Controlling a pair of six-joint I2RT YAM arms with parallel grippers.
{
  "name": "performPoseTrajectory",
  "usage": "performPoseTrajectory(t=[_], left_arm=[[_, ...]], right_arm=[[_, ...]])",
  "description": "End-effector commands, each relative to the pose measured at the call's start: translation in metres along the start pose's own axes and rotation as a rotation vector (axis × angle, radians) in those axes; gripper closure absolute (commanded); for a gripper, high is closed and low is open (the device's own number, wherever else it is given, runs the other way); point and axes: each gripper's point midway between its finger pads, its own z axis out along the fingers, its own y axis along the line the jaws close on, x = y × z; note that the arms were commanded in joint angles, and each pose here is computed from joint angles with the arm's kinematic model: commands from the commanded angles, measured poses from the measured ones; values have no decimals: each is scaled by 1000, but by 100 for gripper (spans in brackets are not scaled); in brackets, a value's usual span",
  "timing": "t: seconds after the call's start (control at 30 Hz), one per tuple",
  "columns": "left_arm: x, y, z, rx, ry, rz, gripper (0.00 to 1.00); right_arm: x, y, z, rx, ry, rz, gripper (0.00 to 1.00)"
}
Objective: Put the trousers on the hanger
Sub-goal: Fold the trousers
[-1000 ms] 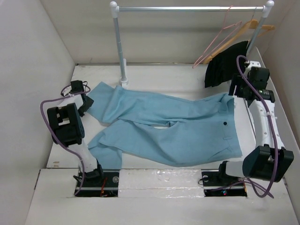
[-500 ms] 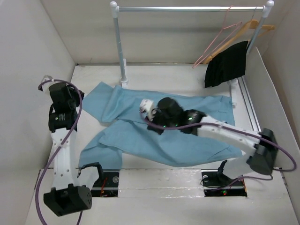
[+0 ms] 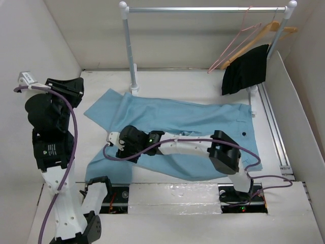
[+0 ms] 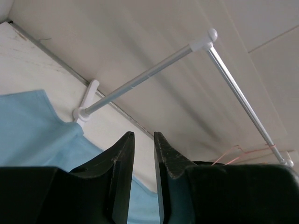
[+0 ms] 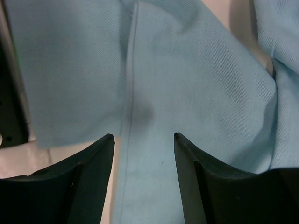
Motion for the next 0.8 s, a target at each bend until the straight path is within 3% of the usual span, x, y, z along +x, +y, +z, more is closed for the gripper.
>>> performPoseTrajectory(t=[0.0,0.2,0.47,0.53,0.57,0.63,0.73,0.77], left_arm=[[-7,-21,-13,71,-4,-4,80],[4,-14,-6,73,22,-13,80],[23,6,5,39,71,-12,80],[26,9,6,33,76,-11,80],[28,12,7,30,78,-13,80],[29,13,8,29,81,-17,80],[29,13,7,28,82,-17,80],[29,14,9,23,80,-13,80]], right_arm=[[-20,-10,19,48,-35,-13,40],[-20,-9,49,51,11,-37,40],[-15,-3,55,49,28,-16,39],[-19,3,51,41,17,-21,34],[-23,9,50,29,3,-29,26],[-23,9,52,28,2,-29,23],[-10,4,60,59,49,-27,27],[-10,0,60,81,48,-28,39]])
